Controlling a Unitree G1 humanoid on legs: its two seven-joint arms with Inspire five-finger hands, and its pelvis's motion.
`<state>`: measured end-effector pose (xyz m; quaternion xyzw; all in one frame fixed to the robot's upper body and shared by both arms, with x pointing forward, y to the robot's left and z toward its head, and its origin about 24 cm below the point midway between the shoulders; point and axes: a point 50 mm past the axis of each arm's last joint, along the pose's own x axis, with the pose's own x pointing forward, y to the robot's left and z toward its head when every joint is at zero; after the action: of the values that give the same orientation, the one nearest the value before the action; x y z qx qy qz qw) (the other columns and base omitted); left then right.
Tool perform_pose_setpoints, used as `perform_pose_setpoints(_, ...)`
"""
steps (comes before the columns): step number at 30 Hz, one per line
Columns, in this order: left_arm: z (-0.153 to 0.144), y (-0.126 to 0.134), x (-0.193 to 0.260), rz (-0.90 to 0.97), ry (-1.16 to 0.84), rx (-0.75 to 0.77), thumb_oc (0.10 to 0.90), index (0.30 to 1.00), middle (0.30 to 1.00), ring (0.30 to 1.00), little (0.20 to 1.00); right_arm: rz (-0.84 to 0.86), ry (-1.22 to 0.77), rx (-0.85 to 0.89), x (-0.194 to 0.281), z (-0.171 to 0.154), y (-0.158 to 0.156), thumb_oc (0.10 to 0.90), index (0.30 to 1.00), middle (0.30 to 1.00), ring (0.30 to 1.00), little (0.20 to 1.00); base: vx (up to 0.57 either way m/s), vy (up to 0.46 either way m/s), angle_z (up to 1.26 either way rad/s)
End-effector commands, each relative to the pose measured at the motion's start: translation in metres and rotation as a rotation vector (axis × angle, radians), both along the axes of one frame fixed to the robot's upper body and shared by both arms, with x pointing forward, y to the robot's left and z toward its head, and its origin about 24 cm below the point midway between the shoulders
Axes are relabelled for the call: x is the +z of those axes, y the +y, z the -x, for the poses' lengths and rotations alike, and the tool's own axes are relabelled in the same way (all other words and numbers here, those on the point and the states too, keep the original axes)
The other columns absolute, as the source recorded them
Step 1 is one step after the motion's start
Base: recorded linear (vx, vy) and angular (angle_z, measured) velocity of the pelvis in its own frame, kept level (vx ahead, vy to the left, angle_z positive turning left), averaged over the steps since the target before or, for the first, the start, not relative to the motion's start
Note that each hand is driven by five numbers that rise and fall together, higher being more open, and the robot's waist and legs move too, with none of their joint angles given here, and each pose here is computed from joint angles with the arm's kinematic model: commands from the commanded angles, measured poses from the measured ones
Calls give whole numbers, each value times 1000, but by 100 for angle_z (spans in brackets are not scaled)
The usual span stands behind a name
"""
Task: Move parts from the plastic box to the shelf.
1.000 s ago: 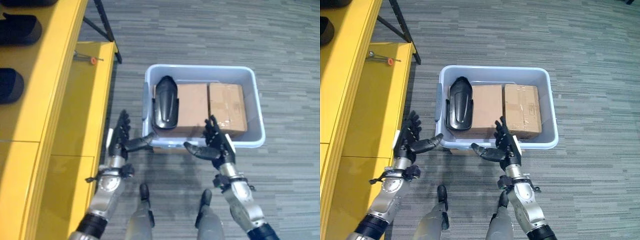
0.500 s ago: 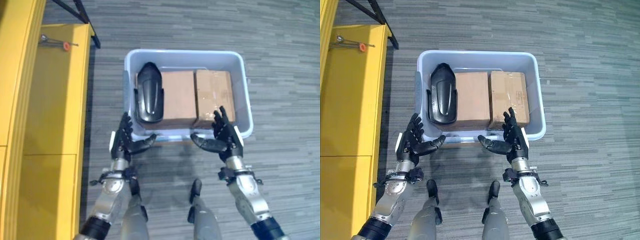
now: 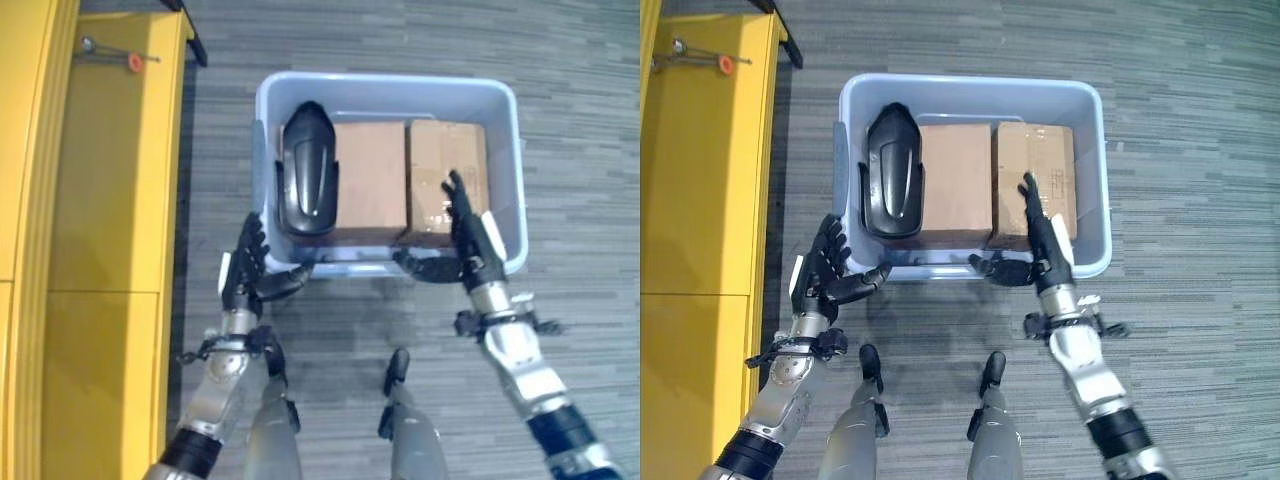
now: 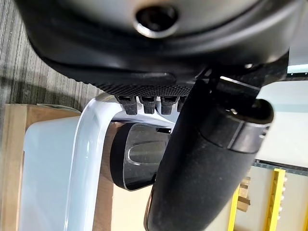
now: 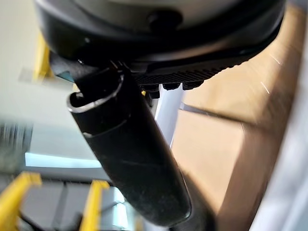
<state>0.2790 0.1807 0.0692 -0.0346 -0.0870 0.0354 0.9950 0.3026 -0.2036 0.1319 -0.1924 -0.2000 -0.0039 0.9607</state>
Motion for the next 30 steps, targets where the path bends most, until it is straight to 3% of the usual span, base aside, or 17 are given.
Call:
perform_pose_setpoints(1,-1,0,49,-15,-255,-40,900,1000,1000,1000,1000,101,-282,-23,60,-4,2,900,1000,1000,1000,1000,-9,-16,9)
perform_pose_setpoints(6,1,-1,53,-12,-275,-58,900,1000,1000,1000,1000,297,-349,-107,88,-12,-13,900,1000,1000,1000,1000,-6,-5,8)
perform_pose_setpoints(8,6,1,54,-15,-284,-68,900,1000,1000,1000,1000,527,-404,-189,118,-15,-28,900,1000,1000,1000,1000,-13,-12,10)
perform_pose_setpoints(14,12,7,56,-21,-293,-62,900,1000,1000,1000,1000,814,-388,-298,141,-22,-49,900,1000,1000,1000,1000,-17,-3,9)
perform_pose_setpoints(17,13,8,60,-33,-311,-69,900,1000,1000,1000,1000,1054,-308,-371,142,-30,-66,900,1000,1000,1000,1000,-8,-5,14)
perform_pose_setpoints(22,13,9,64,-40,-325,-70,900,1000,1000,1000,1000,1212,-248,-420,144,-36,-77,900,1000,1000,1000,1000,-8,3,8)
perform_pose_setpoints(24,13,11,64,-57,-324,-67,900,1000,1000,1000,1000,1393,-189,-455,142,-40,-87,900,1000,1000,1000,1000,-11,14,21)
perform_pose_setpoints(30,14,14,63,-69,-318,-51,900,1000,1000,1000,1000,1530,-128,-561,147,-45,-105,900,1000,1000,1000,1000,-5,8,17)
